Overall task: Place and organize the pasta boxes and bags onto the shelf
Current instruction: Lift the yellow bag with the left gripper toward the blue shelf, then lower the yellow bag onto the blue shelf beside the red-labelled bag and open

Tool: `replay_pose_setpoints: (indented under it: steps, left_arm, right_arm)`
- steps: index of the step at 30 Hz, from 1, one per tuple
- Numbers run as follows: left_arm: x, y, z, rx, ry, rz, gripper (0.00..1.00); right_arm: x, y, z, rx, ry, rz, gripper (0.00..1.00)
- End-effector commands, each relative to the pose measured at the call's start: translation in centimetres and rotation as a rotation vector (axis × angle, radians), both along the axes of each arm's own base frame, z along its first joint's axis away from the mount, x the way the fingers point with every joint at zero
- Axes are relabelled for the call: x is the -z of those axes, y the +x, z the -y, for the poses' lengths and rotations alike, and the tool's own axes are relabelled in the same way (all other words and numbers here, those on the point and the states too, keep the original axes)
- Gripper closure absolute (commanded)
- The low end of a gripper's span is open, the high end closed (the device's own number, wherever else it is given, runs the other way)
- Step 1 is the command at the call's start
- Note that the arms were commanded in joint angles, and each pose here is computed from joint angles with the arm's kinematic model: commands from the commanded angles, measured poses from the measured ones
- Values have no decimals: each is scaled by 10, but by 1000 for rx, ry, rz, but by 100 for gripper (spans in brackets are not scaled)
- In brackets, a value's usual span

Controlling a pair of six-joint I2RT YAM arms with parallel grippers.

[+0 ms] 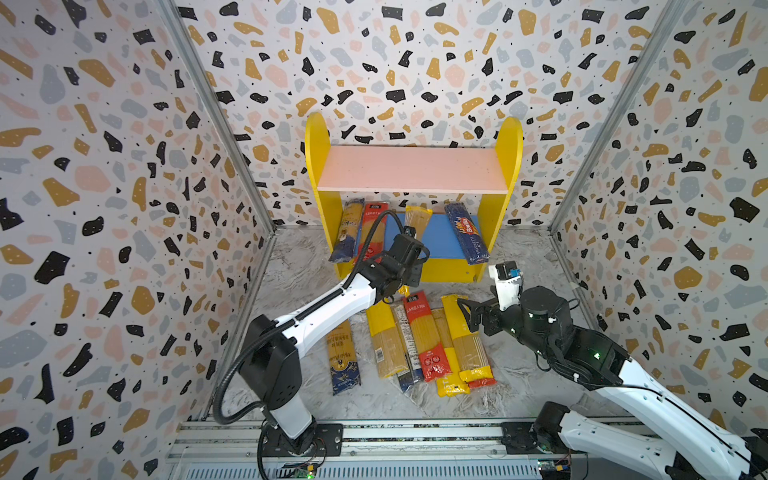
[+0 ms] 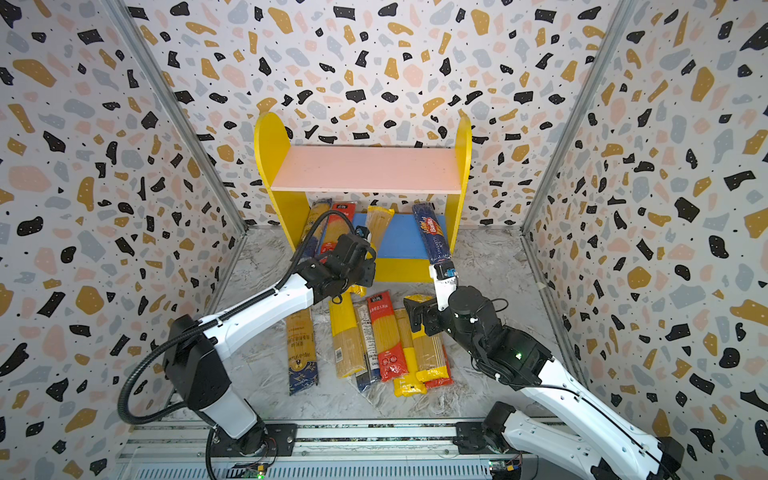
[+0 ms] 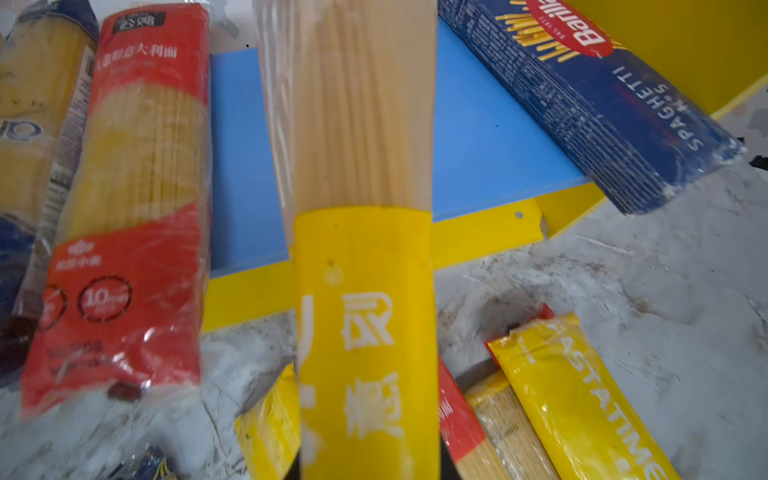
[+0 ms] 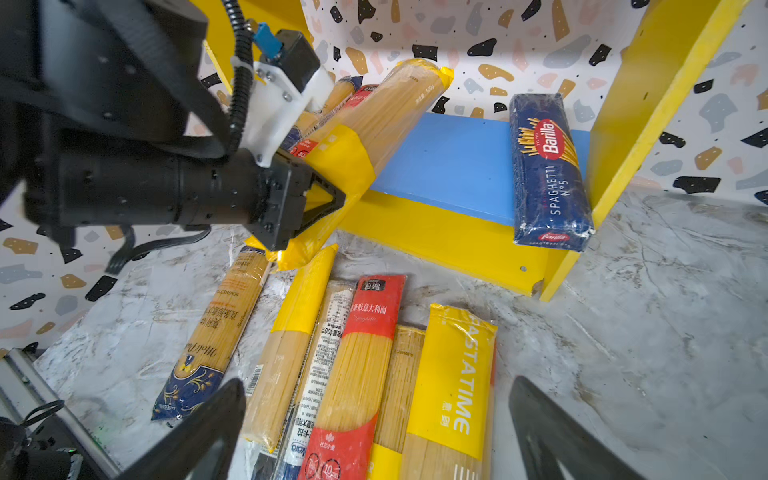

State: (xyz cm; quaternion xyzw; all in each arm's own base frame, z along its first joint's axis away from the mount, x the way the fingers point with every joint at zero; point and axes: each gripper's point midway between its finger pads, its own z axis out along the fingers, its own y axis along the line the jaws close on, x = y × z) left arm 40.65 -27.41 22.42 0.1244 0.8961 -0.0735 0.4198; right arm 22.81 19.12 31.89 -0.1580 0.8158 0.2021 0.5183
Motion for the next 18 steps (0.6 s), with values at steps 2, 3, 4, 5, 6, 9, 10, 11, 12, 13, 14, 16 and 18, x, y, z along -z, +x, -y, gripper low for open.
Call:
replay_pose_setpoints:
  steps: [2,3,4,5,6,9,10,11,12,13,14,16,18]
  left_arm:
    - [-77,59,-5,-67,-117,231,100]
    - [-76,67,-6,-70,-122,229,100]
    - [-76,75,-8,-75,-129,227,100]
    - [-77,83,-9,-80,-132,228,100]
    - [-78,89,-10,-84,-133,228,100]
    - [-79,106,-12,-93,-131,226,100]
    - [-80,112,-12,-94,-134,227,100]
    - [-80,115,-11,-90,-138,226,100]
    - [-78,119,-10,-87,-140,221,100]
    - [-80,124,-9,-89,-145,223,100]
    - [-78,126,-8,-87,-145,215,100]
    - [-72,130,-5,-79,-149,197,100]
    - [-68,131,-3,-77,-157,184,100]
  right_arm:
    - [-16,5,13,43,-12,25,1]
    - [-16,7,15,49,-15,25,1]
    - [-17,8,17,52,-19,25,1]
    - [-17,10,19,59,-21,24,1]
    - [-17,12,21,64,-22,22,1]
    - [-18,17,26,75,-32,18,1]
    - [-18,19,27,79,-34,17,1]
    - [-18,21,28,82,-35,16,1]
    - [-17,22,30,84,-36,15,1]
    - [-16,25,31,87,-40,9,1]
    - [-16,26,32,88,-37,9,1]
    - [-15,29,33,88,-37,5,1]
    - [-15,31,34,89,-36,2,1]
